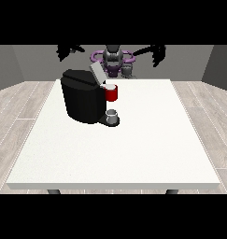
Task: Insert the coffee pod into the coffee machine and close the lid
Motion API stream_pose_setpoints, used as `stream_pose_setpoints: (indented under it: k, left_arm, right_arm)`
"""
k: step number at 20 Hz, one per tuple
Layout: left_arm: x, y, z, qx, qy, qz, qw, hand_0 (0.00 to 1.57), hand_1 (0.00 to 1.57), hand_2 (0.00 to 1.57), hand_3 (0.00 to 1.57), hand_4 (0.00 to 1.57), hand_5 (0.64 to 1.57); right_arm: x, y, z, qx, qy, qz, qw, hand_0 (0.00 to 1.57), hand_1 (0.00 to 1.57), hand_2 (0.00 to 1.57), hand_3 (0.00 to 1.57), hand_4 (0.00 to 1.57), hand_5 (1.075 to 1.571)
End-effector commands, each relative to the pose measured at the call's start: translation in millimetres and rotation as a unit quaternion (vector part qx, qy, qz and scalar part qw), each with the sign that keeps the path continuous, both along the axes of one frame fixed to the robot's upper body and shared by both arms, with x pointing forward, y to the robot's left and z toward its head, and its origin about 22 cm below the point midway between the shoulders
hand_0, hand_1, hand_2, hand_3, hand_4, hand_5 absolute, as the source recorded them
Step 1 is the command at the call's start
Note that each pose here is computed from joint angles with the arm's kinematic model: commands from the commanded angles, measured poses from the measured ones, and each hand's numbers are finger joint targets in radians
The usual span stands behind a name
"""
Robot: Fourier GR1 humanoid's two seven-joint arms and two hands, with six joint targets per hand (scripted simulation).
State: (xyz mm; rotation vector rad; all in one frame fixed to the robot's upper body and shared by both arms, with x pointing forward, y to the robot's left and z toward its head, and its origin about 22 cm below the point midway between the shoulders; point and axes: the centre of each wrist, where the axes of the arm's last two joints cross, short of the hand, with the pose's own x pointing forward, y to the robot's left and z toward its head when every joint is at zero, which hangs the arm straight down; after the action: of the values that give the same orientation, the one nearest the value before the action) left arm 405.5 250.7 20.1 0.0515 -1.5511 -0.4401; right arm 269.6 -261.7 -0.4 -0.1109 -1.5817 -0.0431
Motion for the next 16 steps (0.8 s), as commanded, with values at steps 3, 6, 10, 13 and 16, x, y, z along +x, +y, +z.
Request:
stream_pose_setpoints:
  k: [3,6,10,13,16]
  left_arm:
    - [-21.4,-12.6,-33.6,-0.074,0.031,0.012,0.997,0.00,0.00,0.00,0.00,0.09,1.571]
    - [-35.1,-3.8,-45.4,-0.088,0.052,-0.003,0.995,0.00,0.00,0.00,0.00,0.00,1.571]
    - [-50.9,-17.5,-59.9,-0.120,0.046,-0.006,0.992,0.00,0.00,0.00,0.00,0.00,1.571]
    - [-49.3,-25.8,-50.9,-0.152,0.048,-0.005,0.987,0.00,0.00,0.00,0.00,0.14,1.571]
    - [-74.1,-17.1,-69.0,-0.140,0.035,-0.011,0.989,0.00,0.00,0.00,0.00,0.00,1.571]
  right_arm:
    - [19.2,3.9,40.4,-0.004,-0.008,0.056,0.9984,0.00,0.00,0.00,0.00,0.00,1.571]
    - [13.4,-13.3,29.0,-0.022,-0.006,0.051,0.9984,0.00,0.00,0.00,0.00,0.00,1.571]
    - [29.5,-4.5,49.3,-0.044,-0.018,0.069,0.9965,0.00,0.00,0.00,0.00,0.00,1.571]
    - [32.6,10.2,38.1,-0.053,-0.027,0.066,0.9960,0.00,0.00,0.00,0.00,0.24,1.571]
    - [37.8,7.1,42.0,-0.047,-0.026,0.068,0.9962,0.00,0.00,0.00,0.00,0.00,1.571]
